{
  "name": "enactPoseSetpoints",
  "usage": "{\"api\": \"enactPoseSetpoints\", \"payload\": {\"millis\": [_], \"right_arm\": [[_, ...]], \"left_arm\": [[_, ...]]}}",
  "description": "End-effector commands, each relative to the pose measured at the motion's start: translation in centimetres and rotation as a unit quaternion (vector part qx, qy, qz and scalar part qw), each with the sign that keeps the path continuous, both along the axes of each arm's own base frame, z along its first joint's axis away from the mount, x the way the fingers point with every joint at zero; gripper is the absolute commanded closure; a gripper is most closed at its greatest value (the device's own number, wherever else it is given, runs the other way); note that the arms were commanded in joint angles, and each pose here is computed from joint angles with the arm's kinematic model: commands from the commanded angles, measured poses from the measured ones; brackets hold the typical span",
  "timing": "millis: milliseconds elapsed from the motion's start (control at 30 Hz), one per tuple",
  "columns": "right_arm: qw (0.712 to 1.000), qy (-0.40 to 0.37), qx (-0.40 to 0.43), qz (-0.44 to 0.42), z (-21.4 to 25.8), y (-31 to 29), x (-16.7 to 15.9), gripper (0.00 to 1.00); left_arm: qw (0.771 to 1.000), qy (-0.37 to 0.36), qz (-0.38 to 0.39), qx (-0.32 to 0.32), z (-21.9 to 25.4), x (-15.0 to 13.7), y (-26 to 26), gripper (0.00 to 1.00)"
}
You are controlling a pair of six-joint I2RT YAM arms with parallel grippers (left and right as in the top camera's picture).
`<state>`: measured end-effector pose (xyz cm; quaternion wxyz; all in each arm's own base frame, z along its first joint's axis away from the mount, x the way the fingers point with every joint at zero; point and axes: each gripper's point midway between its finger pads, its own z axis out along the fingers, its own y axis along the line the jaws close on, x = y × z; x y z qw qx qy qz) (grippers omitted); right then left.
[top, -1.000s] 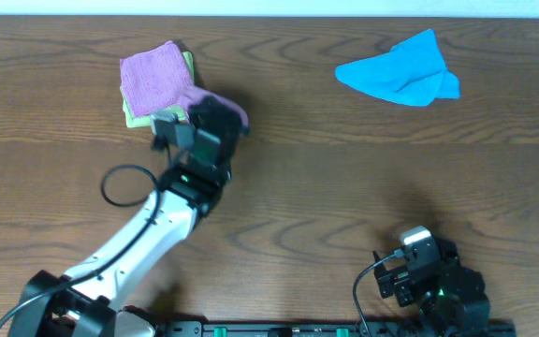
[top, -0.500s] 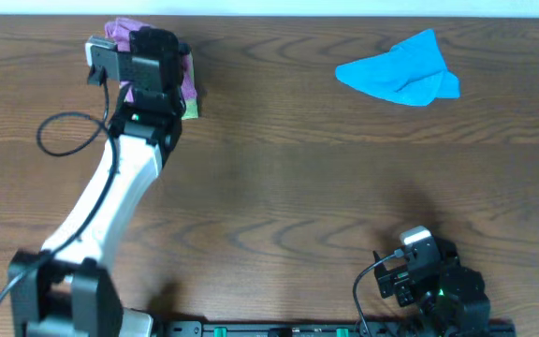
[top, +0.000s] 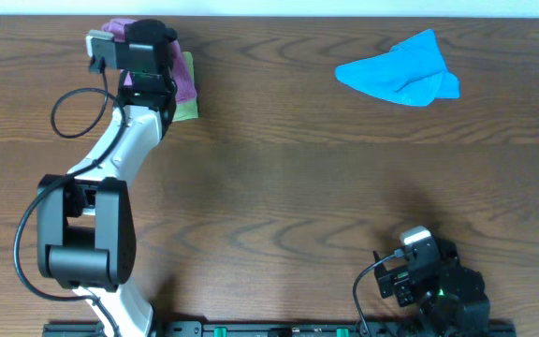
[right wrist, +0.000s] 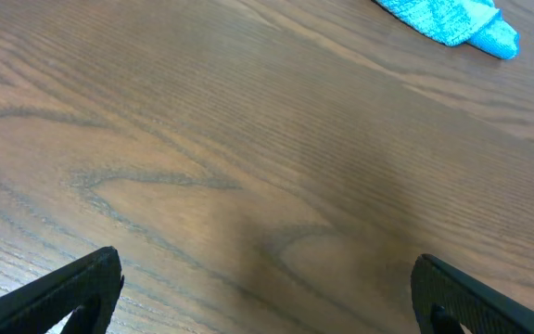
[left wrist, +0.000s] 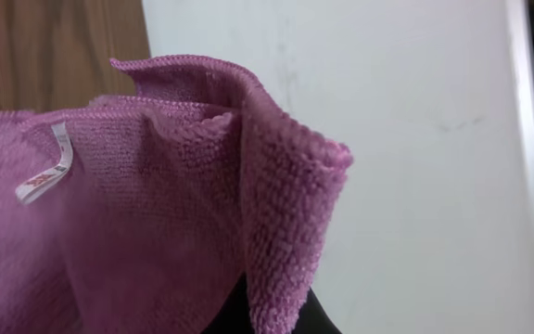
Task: Fold the cloth
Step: 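Carry the pink cloth with the left gripper onto the cloth stack, then lower the pink cloth onto the stack and open the left gripper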
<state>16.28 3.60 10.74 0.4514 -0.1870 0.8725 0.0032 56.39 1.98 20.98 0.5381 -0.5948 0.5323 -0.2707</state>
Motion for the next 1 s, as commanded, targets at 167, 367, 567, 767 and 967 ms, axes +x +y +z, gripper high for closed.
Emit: {"api": "enactPoseSetpoints", "payload": {"millis": [167, 367, 567, 767, 967], "right_arm": [[1.0, 0.001, -0.004, 0.004, -0.1, 0.0, 0.0, 0.01], [1.0, 0.001, -0.004, 0.004, -0.1, 0.0, 0.0, 0.01], [1.0, 0.001, -0.004, 0.004, -0.1, 0.0, 0.0, 0.01], [1.0, 0.001, -0.004, 0.004, -0.1, 0.0, 0.0, 0.01], [1.0, 0.001, -0.004, 0.004, -0.1, 0.0, 0.0, 0.01]], "left_arm": [[0.997, -0.063, 0.036, 0.006, 3.8, 0.5, 1.9, 0.94], [0.998, -0.06, 0.035, 0.006, 3.0, 0.9, 1.8, 0.94], [0.997, -0.064, 0.039, -0.015, 0.6, 1.9, 1.7, 0.94], [0.996, -0.079, 0.035, -0.018, -0.1, 2.9, 1.5, 0.94], [0.997, -0.073, 0.031, -0.015, -0.1, 3.0, 1.5, 0.94]]}}
